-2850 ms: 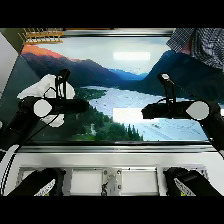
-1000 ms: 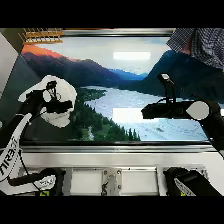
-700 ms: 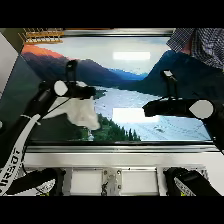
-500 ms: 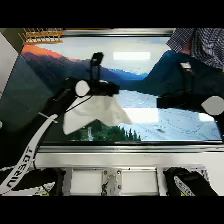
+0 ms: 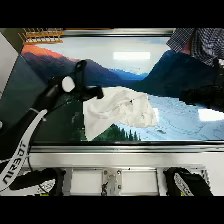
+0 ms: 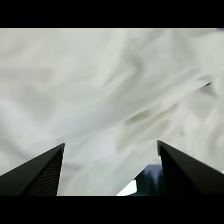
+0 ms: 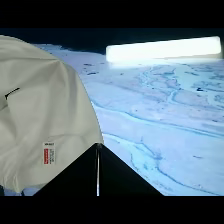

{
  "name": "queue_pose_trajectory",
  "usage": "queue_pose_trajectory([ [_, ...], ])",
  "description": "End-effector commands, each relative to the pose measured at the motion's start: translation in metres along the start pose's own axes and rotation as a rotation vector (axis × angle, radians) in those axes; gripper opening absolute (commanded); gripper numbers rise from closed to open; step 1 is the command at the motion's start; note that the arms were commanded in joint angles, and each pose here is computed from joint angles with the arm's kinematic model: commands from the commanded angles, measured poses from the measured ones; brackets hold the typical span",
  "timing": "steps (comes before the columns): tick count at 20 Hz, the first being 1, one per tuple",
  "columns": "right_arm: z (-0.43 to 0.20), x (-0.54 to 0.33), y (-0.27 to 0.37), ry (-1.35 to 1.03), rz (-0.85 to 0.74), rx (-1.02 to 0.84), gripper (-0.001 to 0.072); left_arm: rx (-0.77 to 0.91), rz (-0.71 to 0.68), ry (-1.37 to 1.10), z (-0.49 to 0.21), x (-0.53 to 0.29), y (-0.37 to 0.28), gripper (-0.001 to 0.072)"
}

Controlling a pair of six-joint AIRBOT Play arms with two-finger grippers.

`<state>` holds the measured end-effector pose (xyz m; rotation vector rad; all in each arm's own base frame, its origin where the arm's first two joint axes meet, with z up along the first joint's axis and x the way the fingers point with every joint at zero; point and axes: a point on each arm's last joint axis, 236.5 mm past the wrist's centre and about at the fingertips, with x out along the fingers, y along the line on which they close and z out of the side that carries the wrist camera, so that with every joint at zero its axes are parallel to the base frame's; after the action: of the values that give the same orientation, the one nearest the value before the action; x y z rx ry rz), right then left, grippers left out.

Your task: Fold the clothes and pants, and hang the long-sleeved shirts on hangers.

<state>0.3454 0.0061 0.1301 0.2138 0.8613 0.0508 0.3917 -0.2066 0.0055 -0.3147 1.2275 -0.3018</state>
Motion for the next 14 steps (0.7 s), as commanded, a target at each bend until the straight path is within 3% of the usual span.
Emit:
queue_pose_trajectory([
  [1,0.000,-0.002,0.008,0.002,0.042,0.041,0.0014,-0.208,0.110,0.153,-0.087,0.001,0.097,0.0634],
  [5,0.000,-0.001,0.012,0.003,0.058,0.050,0.0014,-0.321,0.154,0.204,-0.148,0.009,0.138,0.0634],
  [8,-0.001,-0.001,0.012,0.005,0.059,0.051,0.0014,-0.371,0.081,0.163,-0.150,0.022,0.126,0.0633],
  [14,-0.001,-0.001,0.015,0.008,0.072,0.058,0.0014,-0.257,0.047,0.236,-0.147,0.057,0.084,0.0633],
])
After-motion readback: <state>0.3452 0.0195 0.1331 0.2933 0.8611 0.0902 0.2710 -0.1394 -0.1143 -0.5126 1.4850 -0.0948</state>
